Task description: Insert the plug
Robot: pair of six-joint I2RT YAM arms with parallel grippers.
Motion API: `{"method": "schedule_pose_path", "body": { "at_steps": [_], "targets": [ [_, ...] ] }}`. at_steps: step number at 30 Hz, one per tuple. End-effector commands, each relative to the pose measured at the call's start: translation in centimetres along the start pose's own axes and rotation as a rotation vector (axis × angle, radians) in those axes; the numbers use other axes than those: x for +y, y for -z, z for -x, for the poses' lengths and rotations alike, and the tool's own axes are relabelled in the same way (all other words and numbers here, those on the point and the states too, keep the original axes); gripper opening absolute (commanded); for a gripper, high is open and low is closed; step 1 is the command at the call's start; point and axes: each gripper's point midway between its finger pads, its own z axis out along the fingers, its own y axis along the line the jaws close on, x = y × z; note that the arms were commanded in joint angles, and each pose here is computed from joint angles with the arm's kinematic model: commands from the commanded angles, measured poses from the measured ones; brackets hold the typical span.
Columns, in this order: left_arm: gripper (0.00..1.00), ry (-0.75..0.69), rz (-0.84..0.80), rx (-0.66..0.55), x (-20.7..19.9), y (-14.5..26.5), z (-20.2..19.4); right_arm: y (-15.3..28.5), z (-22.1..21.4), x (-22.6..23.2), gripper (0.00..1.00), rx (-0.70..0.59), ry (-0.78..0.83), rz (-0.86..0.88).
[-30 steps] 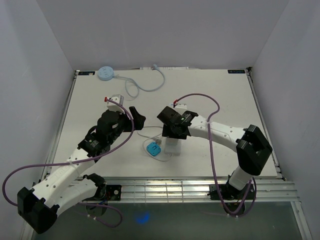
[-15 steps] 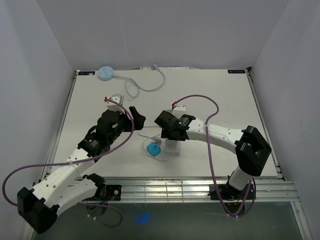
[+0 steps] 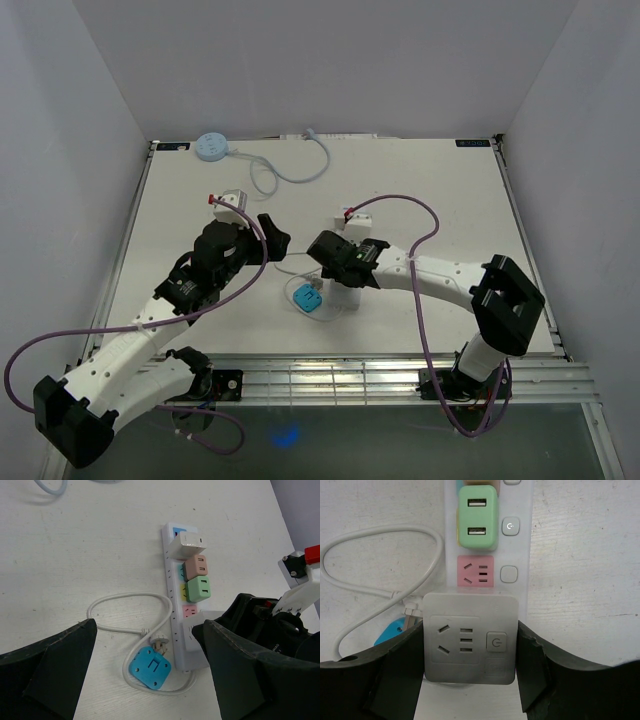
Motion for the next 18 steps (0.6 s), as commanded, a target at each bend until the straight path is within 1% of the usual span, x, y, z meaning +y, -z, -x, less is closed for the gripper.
{"method": "schedule_pose_path", "body": {
  "at_steps": [1, 6, 9, 12, 16, 18],
  "targets": [
    [0.98, 0.009, -0.013, -0.05, -0.6, 0.9, 2.0, -2.5, -3.9, -4.6, 0.08, 0.072, 0.118, -0.206],
    [0.98, 0.012, -0.013, -0.05, -0.6, 1.0, 1.9, -3.1, -5.0, -5.5, 0.08, 0.045, 0.109, -0.201],
    [0.98, 0.014, -0.015, -0.049, -0.6, 1.0, 1.8, -3.3, -5.3, -6.0, 0.08, 0.037, 0.122, -0.232],
    [0.98, 0.014, -0.013, -0.049, -0.5, 1.0, 1.8, -3.4, -5.6, -6.6, 0.08, 0.026, 0.155, -0.278],
    [0.98, 0.014, -0.016, -0.042, -0.6, 0.9, 1.7, -3.8, -5.9, -6.2, 0.08, 0.038, 0.19, -0.262],
    [0.98, 0.014, -0.015, -0.04, -0.6, 0.9, 1.7, -3.9, -5.8, -6.7, 0.08, 0.036, 0.215, -0.295]
  ]
}}
